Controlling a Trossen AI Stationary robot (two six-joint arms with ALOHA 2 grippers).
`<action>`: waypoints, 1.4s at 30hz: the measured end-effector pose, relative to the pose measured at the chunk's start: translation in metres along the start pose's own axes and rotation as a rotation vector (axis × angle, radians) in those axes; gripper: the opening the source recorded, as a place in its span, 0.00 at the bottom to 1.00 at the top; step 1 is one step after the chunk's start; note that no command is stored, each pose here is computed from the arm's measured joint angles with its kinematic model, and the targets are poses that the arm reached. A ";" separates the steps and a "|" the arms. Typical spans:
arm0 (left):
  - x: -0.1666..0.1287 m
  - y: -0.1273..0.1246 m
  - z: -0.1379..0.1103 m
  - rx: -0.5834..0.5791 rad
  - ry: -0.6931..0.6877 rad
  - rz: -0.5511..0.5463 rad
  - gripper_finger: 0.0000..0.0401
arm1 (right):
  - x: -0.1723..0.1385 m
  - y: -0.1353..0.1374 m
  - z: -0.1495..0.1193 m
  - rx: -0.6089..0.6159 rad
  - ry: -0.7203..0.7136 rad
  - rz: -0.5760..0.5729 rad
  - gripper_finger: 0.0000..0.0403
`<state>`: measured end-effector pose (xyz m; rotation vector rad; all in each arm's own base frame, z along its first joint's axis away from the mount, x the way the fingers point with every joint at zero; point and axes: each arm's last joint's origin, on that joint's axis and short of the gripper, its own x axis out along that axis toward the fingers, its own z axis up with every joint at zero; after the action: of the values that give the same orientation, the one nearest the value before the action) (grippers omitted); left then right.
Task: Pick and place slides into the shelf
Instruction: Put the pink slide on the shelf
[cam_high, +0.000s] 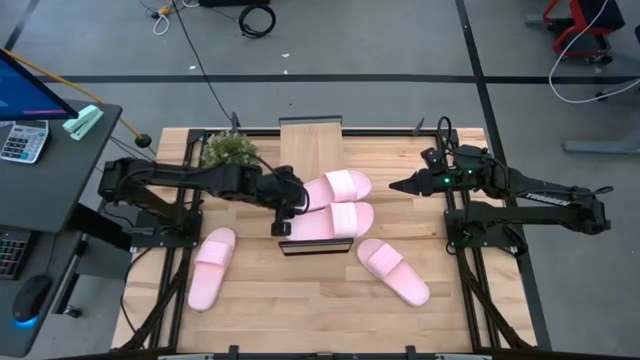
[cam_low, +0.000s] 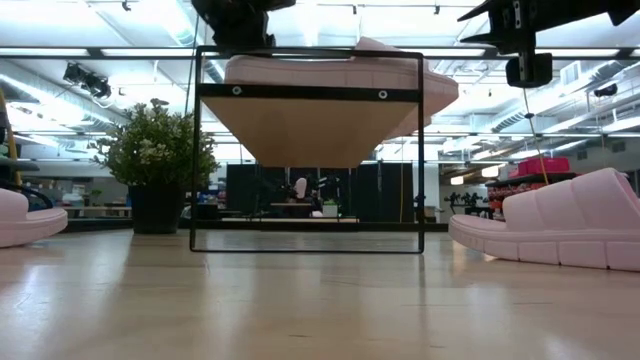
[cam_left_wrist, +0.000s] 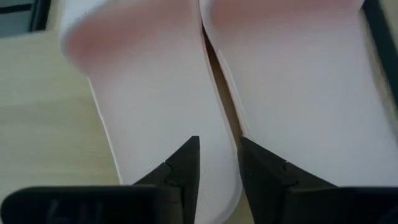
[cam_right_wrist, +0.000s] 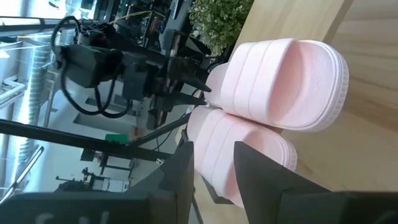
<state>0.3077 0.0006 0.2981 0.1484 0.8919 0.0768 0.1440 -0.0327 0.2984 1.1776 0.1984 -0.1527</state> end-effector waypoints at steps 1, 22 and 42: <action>-0.003 0.001 0.002 0.000 -0.007 0.001 0.29 | 0.000 0.000 0.000 -0.001 0.001 0.000 0.30; -0.059 -0.020 -0.010 -0.127 0.216 -0.064 0.37 | 0.000 -0.001 -0.002 -0.157 0.056 0.008 0.30; -0.074 -0.068 -0.019 -0.358 0.309 -0.183 0.28 | -0.005 -0.025 -0.016 -0.190 0.241 -0.202 0.30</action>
<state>0.2469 -0.0737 0.3326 -0.2862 1.1803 0.0886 0.1329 -0.0271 0.2711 0.9839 0.5342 -0.1650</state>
